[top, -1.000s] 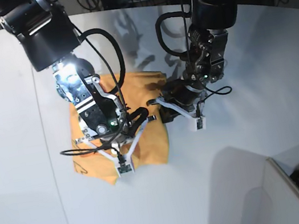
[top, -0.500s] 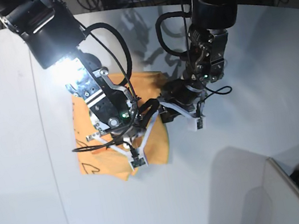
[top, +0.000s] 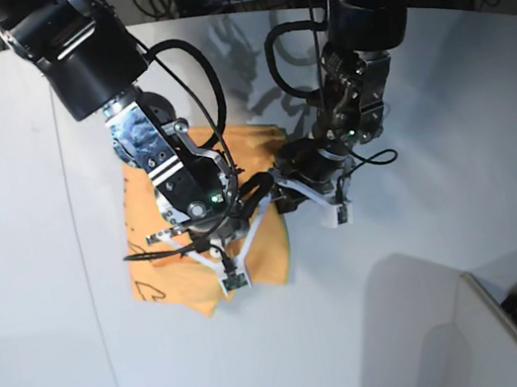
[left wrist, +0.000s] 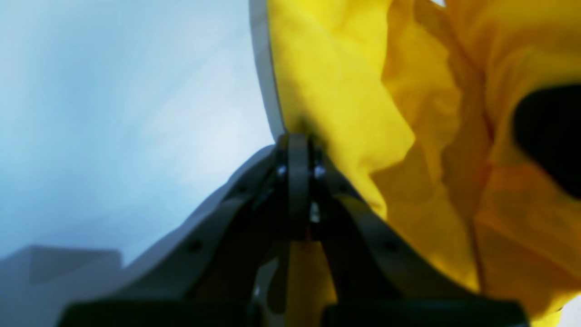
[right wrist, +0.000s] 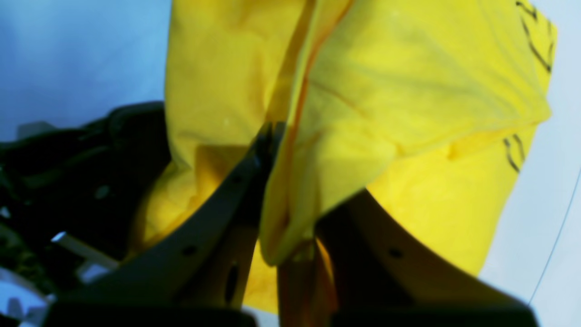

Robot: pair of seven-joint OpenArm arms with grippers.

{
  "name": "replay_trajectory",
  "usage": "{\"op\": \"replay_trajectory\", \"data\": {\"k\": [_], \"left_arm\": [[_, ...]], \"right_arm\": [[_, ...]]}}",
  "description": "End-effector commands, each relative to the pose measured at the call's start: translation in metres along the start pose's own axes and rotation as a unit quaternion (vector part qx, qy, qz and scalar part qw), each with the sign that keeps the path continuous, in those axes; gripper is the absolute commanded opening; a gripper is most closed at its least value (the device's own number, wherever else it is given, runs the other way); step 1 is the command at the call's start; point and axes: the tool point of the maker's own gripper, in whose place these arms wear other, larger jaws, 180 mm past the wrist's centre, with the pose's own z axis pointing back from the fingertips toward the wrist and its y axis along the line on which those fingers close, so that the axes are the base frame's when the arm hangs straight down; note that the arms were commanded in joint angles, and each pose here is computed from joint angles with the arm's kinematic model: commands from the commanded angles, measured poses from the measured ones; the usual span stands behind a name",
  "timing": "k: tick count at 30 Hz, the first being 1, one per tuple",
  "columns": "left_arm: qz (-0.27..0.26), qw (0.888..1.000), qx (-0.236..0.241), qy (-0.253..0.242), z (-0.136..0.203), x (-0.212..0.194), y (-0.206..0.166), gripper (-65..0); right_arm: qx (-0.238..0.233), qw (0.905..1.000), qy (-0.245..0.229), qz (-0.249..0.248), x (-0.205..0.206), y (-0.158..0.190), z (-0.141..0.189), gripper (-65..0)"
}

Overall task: Layout the t-shirt on the table in an organized manner, then fold the t-shirt properly
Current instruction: 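Fold the shirt end held by the right gripper over onto the stack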

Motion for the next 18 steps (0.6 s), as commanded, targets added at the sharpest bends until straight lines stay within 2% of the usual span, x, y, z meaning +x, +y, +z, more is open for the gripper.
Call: {"op": "replay_trajectory", "data": {"k": [1,4,9,14,18], "left_arm": [[-0.006,1.0,-0.001,0.001,-0.001,0.005,-0.002,-65.0],[-0.006,1.0,-0.002,0.001,-0.002,0.005,-0.003,-65.0],[-0.006,1.0,-0.002,0.001,-0.002,0.005,-0.003,-65.0],[-0.006,1.0,-0.002,0.001,-0.002,0.005,-0.003,-65.0],[-0.007,1.0,0.0,-0.009,0.003,0.01,-0.001,-65.0]], "right_arm": [[0.002,0.9994,-0.034,-0.001,0.027,0.003,0.005,-65.0],[0.005,0.9994,-0.033,-0.004,0.027,0.004,0.005,-65.0],[0.04,0.9983,-0.018,-0.039,0.032,0.015,0.001,-65.0],[0.028,0.9986,-0.005,-0.045,0.025,0.01,-0.005,-65.0],[0.025,0.9984,-0.015,-0.048,0.028,0.007,-0.006,-65.0]]}}
